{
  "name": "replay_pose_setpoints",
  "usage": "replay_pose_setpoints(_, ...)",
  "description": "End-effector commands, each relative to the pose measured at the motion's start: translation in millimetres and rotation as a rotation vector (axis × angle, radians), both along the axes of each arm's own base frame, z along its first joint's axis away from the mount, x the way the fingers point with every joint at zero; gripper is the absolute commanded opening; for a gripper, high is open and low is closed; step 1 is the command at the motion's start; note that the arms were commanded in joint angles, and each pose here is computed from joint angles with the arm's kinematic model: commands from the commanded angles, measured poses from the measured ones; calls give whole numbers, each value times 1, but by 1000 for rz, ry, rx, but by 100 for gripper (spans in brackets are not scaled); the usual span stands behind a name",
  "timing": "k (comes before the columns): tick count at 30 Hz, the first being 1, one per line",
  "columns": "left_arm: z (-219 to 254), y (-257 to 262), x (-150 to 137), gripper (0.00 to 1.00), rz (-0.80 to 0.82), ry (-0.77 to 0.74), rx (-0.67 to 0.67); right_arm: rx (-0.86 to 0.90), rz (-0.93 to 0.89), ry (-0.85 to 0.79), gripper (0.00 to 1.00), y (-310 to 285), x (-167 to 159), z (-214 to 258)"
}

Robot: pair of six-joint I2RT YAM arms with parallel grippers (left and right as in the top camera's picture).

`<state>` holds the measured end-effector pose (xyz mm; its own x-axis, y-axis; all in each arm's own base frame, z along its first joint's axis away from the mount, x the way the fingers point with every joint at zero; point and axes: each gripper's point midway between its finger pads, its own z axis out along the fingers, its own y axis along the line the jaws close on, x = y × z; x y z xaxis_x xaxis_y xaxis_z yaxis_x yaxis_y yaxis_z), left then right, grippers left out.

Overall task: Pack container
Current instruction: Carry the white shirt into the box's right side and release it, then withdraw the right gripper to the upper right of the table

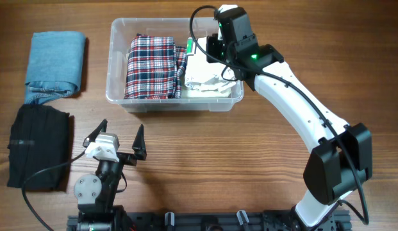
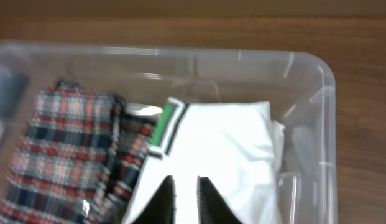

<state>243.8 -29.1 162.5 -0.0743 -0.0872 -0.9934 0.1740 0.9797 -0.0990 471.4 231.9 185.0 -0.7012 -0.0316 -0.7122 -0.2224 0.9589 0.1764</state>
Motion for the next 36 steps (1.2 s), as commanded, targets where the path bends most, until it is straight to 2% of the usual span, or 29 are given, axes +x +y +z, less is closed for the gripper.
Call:
replay_pose_setpoints(1, -2, 0, 0, 100, 0, 0, 12, -102, 84, 17, 4, -2, -8, -12)
replay_pose_setpoints(13, -2, 0, 0, 100, 0, 0, 12, -259, 104, 347, 4, -12, -26, -169)
replay_pose_setpoints(19, -2, 0, 0, 100, 0, 0, 12, -260, 119, 320, 5, -9, -19, -161)
replay_pose_setpoints(21, -2, 0, 0, 100, 0, 0, 12, -233, 116, 261, 4, -2, -7, -130)
replay_pose_setpoints(22, -2, 0, 0, 100, 0, 0, 12, -206, 114, 204, 10, 3, 2, -97)
replay_pose_setpoints(23, -2, 0, 0, 100, 0, 0, 12, -172, 114, 137, 22, 7, 7, -56)
replay_pose_setpoints(24, -2, 0, 0, 100, 0, 0, 12, -148, 116, 97, 27, 8, 8, -31)
replay_pose_setpoints(26, -2, 0, 0, 100, 0, 0, 12, -91, 110, -24, 62, 5, 2, 39)
replay_pose_setpoints(29, -2, 0, 0, 100, 0, 0, 12, -49, 64, -161, 95, -16, -10, 110)
replay_pose_setpoints(30, -2, 0, 0, 100, 0, 0, 12, -47, 24, -194, 100, -32, -10, 127)
replay_pose_setpoints(32, -2, 0, 0, 100, 0, 0, 12, -24, -68, -211, 100, -67, -6, 143)
replay_pose_setpoints(36, -2, 0, 0, 100, 0, 0, 12, 57, -386, -97, 100, -178, 4, 128)
